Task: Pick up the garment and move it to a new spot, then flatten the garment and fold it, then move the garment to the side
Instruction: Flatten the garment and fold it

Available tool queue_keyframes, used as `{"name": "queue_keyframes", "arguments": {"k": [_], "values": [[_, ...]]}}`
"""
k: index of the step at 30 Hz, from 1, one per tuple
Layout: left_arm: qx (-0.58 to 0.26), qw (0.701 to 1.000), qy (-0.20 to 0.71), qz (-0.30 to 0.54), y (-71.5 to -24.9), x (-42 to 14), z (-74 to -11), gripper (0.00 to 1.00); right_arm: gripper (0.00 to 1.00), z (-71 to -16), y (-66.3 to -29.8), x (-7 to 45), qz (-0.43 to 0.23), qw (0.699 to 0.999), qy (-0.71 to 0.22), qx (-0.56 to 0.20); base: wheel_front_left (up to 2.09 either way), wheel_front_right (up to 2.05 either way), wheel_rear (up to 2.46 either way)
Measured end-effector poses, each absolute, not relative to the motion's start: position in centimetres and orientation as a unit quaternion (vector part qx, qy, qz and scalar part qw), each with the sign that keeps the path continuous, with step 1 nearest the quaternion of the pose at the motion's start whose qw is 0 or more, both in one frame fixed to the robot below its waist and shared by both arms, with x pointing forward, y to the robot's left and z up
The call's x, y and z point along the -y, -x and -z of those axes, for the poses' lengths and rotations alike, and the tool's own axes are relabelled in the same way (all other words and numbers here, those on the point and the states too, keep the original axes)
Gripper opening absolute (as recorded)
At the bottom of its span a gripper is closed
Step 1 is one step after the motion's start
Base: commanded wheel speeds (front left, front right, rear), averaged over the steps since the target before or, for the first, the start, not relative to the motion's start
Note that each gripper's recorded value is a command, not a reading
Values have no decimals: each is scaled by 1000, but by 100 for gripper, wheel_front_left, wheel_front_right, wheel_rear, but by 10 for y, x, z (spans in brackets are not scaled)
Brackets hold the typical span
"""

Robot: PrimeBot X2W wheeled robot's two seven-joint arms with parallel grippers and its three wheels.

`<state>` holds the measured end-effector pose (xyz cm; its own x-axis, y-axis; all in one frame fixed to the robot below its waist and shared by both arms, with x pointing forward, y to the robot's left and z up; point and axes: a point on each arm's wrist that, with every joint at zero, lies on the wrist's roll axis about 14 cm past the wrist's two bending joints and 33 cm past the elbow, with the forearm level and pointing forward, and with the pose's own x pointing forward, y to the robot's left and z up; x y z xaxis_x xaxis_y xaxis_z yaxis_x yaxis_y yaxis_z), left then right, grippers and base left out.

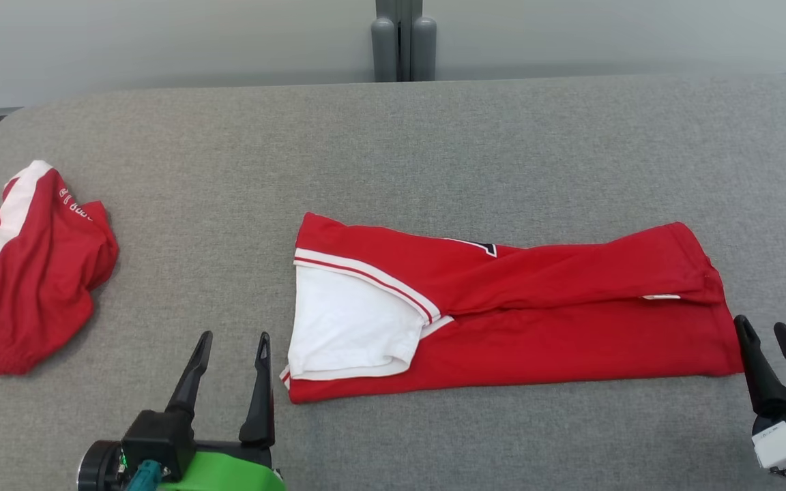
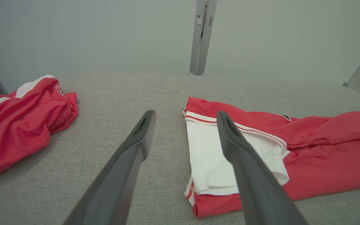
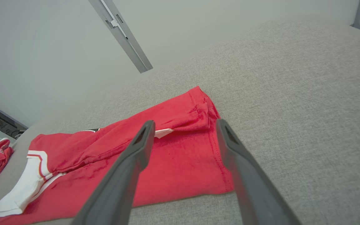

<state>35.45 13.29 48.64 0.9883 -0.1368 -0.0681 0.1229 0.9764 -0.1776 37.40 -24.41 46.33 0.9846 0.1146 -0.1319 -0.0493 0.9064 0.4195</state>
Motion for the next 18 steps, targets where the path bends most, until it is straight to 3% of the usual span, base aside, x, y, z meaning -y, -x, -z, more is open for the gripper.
{"name": "queue_keyframes", "arguments": {"k": [7,18], "values": [[-18,998,62,28,-341,-141,-485,100,100,-451,-390,236,-27,968,-236,-81,0,0,0],[-19,998,51,25,-336,-135,-477,100,100,-412,-434,249,6,970,-180,-166,0,0,0]]}}
